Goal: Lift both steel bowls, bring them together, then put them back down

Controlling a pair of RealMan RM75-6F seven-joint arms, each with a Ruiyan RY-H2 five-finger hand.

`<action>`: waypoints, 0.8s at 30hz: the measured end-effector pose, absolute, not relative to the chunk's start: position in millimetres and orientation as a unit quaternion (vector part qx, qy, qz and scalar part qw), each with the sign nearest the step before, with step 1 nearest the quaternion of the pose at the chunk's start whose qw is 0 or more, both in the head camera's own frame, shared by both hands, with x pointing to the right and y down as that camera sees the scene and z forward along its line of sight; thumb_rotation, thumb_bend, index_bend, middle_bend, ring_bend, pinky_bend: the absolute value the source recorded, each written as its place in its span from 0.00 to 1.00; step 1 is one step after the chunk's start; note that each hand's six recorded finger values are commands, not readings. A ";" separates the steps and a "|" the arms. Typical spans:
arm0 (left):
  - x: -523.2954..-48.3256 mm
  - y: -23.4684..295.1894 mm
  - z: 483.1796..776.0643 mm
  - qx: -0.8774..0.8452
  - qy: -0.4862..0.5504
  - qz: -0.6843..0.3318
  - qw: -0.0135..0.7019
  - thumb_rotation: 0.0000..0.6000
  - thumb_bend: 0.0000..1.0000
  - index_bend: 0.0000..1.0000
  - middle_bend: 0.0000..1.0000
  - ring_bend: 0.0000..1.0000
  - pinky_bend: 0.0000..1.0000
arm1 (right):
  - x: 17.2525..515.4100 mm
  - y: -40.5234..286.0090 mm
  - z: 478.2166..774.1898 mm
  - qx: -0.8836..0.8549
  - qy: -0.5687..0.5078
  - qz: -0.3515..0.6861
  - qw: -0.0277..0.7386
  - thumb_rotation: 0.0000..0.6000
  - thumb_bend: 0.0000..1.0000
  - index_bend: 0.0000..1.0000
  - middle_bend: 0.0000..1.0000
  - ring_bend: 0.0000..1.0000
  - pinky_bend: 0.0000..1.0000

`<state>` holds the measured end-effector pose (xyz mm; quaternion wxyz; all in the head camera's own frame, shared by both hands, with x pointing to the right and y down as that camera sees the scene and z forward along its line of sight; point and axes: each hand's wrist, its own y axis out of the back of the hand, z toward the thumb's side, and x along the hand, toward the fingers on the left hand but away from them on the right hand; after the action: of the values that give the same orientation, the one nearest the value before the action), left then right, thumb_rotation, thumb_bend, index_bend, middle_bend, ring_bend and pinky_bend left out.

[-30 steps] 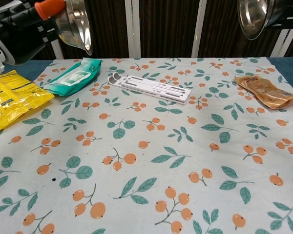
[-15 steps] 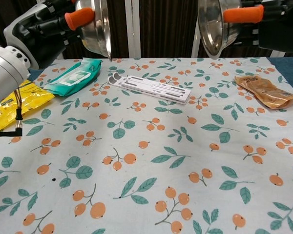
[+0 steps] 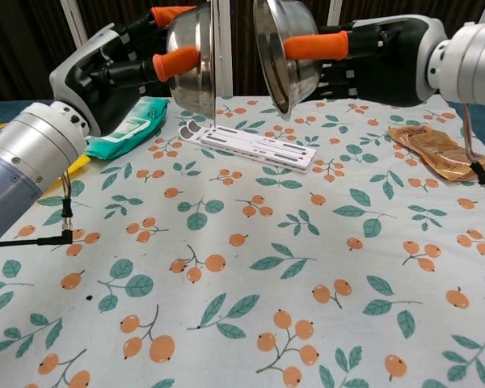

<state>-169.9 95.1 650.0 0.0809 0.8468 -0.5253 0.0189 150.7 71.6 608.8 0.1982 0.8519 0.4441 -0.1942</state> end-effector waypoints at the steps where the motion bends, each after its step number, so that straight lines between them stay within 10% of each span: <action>1: -168.0 96.0 650.2 0.848 -0.524 0.018 0.082 1.00 0.01 0.45 0.28 0.24 0.37 | 146.9 71.3 608.8 0.852 0.443 -0.193 0.202 1.00 0.13 0.43 0.30 0.37 0.20; 24: -168.1 93.2 649.1 0.848 -0.526 0.014 0.054 1.00 0.01 0.45 0.28 0.23 0.37 | 143.9 75.6 607.9 0.849 0.439 -0.200 0.214 1.00 0.13 0.43 0.31 0.37 0.20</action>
<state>-168.1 93.2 649.1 0.0544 0.8484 -0.5264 0.0142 143.9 75.6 607.9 0.2140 0.8495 0.4391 -0.1996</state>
